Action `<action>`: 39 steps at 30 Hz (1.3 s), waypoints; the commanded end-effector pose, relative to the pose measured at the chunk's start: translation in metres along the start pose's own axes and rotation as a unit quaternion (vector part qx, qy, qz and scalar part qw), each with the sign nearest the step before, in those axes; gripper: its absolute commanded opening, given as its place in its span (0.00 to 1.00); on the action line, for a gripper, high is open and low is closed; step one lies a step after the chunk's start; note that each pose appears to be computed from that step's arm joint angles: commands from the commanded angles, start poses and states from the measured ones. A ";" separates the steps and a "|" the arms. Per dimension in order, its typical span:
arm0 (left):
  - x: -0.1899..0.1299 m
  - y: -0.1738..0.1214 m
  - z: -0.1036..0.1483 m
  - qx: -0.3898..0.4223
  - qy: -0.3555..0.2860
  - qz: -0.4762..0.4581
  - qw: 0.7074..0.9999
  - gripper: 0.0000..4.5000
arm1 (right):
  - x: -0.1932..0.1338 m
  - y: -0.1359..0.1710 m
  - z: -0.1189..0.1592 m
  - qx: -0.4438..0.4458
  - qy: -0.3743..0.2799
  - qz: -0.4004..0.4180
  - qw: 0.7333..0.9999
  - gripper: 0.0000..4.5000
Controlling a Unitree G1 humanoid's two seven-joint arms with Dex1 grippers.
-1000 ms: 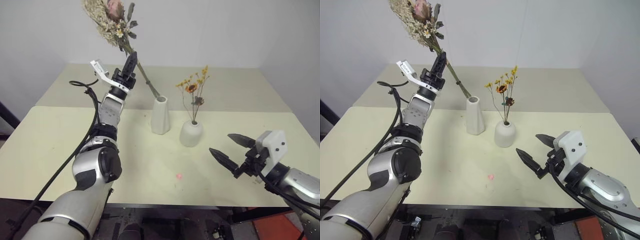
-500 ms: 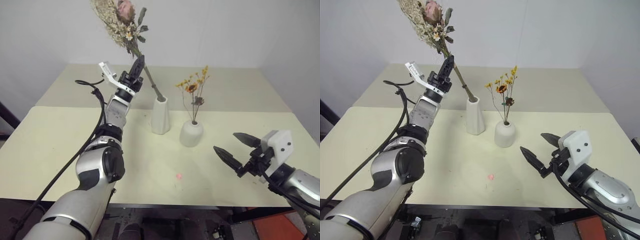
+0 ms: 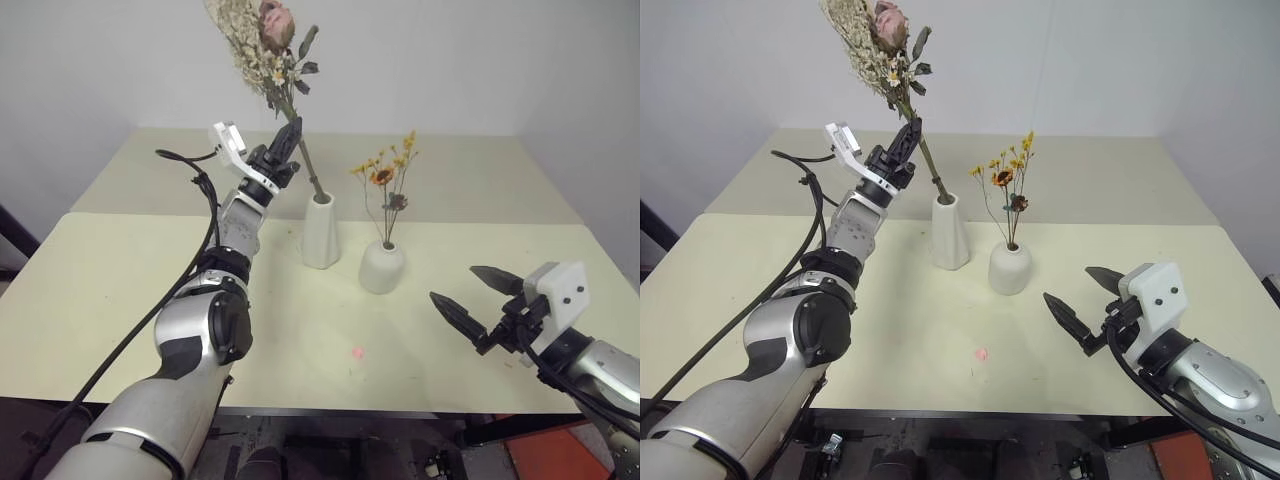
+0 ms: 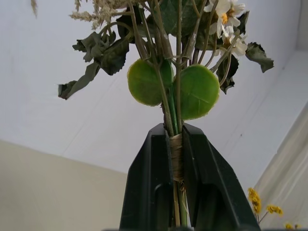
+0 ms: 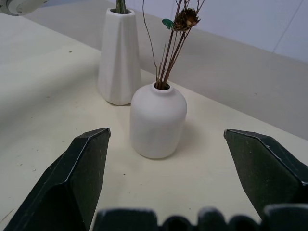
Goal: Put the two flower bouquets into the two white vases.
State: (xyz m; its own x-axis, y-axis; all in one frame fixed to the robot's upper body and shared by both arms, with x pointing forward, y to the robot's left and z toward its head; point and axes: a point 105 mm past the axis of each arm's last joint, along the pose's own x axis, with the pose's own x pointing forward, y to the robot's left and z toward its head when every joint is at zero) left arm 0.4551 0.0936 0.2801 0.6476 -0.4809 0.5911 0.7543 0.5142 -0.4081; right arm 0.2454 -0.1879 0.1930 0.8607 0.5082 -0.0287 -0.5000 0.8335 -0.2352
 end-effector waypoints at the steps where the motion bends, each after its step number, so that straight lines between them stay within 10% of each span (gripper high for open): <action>1: 0.009 -0.013 0.005 0.043 0.004 -0.032 0.999 0.02 | -0.003 0.001 0.012 -0.021 -0.026 -0.005 0.999 1.00; 25: -0.010 -0.027 -0.024 0.202 0.083 -0.124 0.968 0.02 | 0.003 0.004 0.006 -0.017 -0.024 0.001 1.000 1.00; 39: -0.027 -0.019 -0.022 0.214 0.102 -0.126 0.963 0.98 | 0.006 0.004 0.004 -0.018 -0.023 0.008 1.000 1.00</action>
State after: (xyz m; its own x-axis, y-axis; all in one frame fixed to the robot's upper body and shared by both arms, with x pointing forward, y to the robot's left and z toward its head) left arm 0.4271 0.0739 0.2447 0.4993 -0.7476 0.4380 0.8131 0.5789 0.0611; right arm 0.2493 -0.1824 0.1853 0.8513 0.5236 -0.0328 -0.5156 0.8234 -0.2369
